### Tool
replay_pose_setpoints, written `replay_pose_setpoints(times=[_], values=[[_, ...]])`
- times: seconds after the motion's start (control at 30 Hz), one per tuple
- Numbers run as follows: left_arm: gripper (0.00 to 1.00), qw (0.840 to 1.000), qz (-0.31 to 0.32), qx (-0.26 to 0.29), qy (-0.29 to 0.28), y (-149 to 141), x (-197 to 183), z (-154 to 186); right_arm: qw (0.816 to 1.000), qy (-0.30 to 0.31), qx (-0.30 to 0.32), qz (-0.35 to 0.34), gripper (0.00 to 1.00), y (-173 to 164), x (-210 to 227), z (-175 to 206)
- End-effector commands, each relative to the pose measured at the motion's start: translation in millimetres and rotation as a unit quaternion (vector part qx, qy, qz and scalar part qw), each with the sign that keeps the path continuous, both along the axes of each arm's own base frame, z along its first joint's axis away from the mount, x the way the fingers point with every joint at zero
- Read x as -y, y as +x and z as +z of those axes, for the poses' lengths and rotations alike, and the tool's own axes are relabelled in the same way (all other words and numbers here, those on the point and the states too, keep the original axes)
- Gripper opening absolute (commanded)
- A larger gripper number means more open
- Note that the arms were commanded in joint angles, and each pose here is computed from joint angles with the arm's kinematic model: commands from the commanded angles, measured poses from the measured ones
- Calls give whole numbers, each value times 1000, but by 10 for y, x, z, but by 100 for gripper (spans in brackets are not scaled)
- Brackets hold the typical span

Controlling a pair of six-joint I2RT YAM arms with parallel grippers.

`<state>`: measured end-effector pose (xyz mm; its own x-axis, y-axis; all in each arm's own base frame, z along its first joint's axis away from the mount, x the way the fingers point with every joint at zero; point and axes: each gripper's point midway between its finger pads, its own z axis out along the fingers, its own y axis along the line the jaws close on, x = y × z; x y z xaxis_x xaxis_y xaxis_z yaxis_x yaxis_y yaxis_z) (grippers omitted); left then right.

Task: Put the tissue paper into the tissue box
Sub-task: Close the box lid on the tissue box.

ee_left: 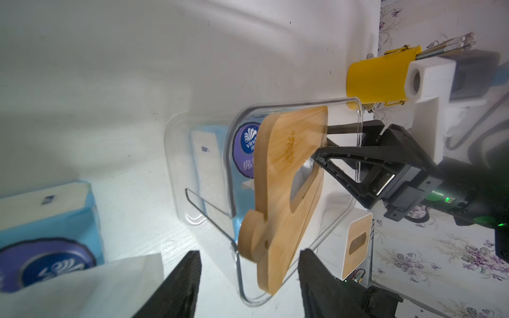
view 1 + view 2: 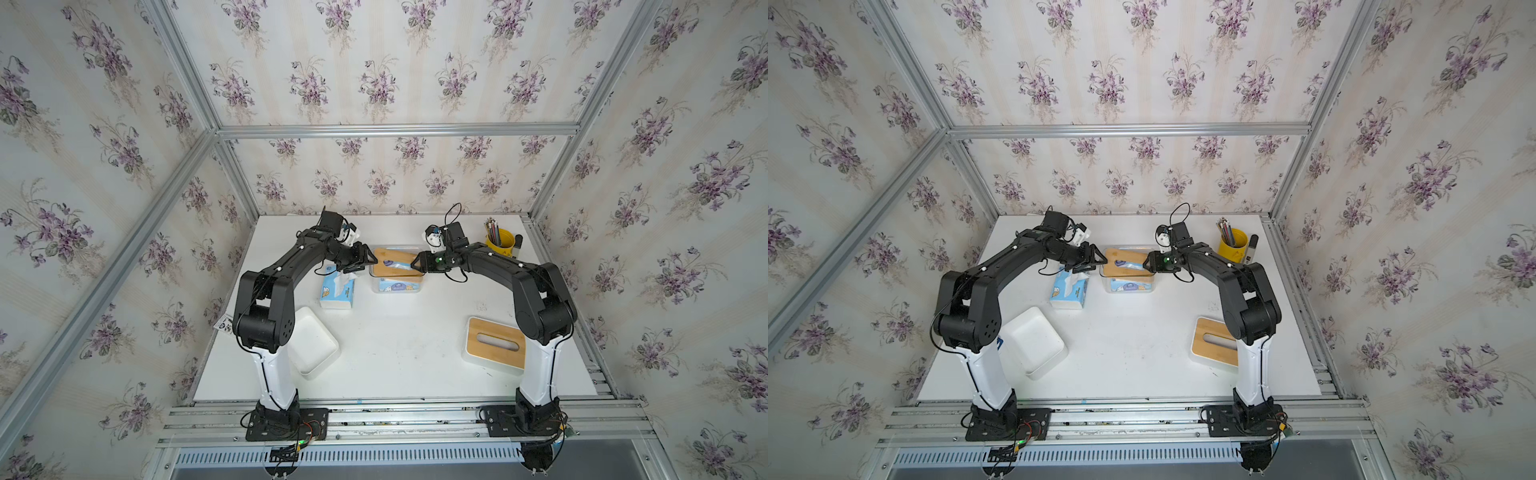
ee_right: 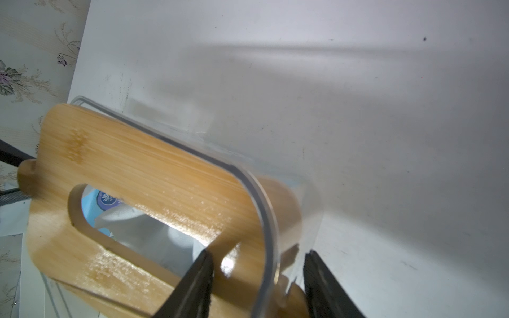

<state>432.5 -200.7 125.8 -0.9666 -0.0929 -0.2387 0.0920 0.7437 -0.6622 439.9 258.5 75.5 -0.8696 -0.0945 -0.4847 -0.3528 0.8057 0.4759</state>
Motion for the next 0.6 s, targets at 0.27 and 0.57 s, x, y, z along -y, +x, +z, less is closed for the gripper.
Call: replay_pose_setpoints(times=[0.27,0.57], values=[[51,999,-31,15,12,58,168,-13,1000,18,2,6,48,26,-69,96],[50,999,-36,11,14,46,187,-62,999,34,2,12,59,24,-112,187]])
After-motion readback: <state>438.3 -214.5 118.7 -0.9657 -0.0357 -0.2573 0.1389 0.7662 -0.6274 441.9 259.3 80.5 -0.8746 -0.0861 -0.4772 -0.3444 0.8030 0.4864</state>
